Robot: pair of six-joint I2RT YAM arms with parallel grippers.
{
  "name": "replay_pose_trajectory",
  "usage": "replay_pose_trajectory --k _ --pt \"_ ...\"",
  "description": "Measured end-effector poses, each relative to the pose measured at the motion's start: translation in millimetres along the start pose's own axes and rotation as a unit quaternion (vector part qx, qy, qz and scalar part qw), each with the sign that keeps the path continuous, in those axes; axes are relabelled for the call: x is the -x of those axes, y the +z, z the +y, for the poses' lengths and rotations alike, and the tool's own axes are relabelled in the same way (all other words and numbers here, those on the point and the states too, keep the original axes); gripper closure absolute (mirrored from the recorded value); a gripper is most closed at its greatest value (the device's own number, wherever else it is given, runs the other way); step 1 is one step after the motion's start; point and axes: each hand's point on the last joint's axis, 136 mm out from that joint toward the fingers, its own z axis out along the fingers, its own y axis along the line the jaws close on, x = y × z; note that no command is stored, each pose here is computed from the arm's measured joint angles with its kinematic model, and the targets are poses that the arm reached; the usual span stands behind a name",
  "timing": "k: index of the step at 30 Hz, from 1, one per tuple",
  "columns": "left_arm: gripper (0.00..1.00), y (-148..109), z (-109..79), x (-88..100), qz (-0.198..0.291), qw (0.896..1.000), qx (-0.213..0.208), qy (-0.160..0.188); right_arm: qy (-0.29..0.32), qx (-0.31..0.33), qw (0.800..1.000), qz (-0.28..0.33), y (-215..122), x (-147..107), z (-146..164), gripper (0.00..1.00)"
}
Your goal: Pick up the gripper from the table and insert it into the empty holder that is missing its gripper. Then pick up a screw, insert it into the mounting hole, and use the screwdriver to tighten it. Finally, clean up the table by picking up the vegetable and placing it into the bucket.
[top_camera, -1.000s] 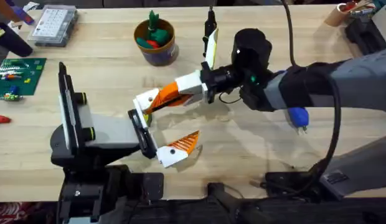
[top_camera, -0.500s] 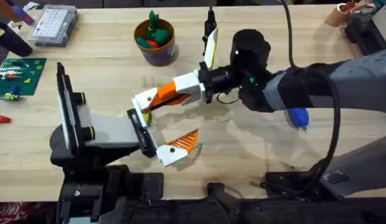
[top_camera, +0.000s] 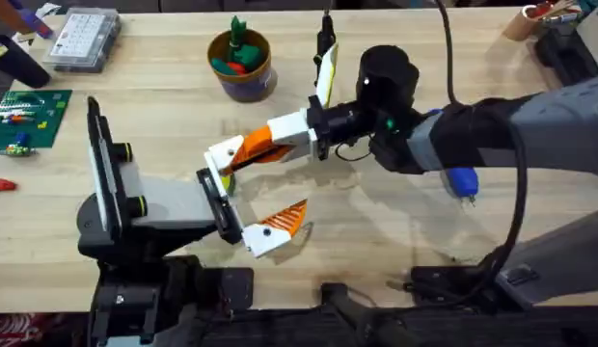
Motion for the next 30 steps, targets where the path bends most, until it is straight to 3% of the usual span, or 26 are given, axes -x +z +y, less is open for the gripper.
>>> replay_pose_trajectory --k 21,22,23,28,30 --pt "0.014 0.0 0.2 0.0 0.0 1.0 0.0 0.0 0.0 0.0 1.0 -0.002 0.2 0.5 0.0 0.984" --pt "0.015 0.0 0.3 0.1 0.0 1.0 0.001 0.0 0.002 0.0 1.0 -0.002 0.2 0.5 -0.2 0.93" --pt "0.015 0.0 0.5 0.1 0.0 1.0 0.001 0.002 0.005 -0.002 1.0 -0.003 0.3 0.8 -0.8 0.807" --pt "0.015 0.3 -4.1 -0.1 0.0 1.0 -0.011 0.005 0.014 -0.007 1.0 -0.01 4.4 2.4 -6.0 0.065" --pt "0.015 0.3 -4.7 -0.1 0.0 1.0 -0.013 0.006 0.013 -0.007 1.0 -0.012 4.9 3.2 -6.1 0.011"
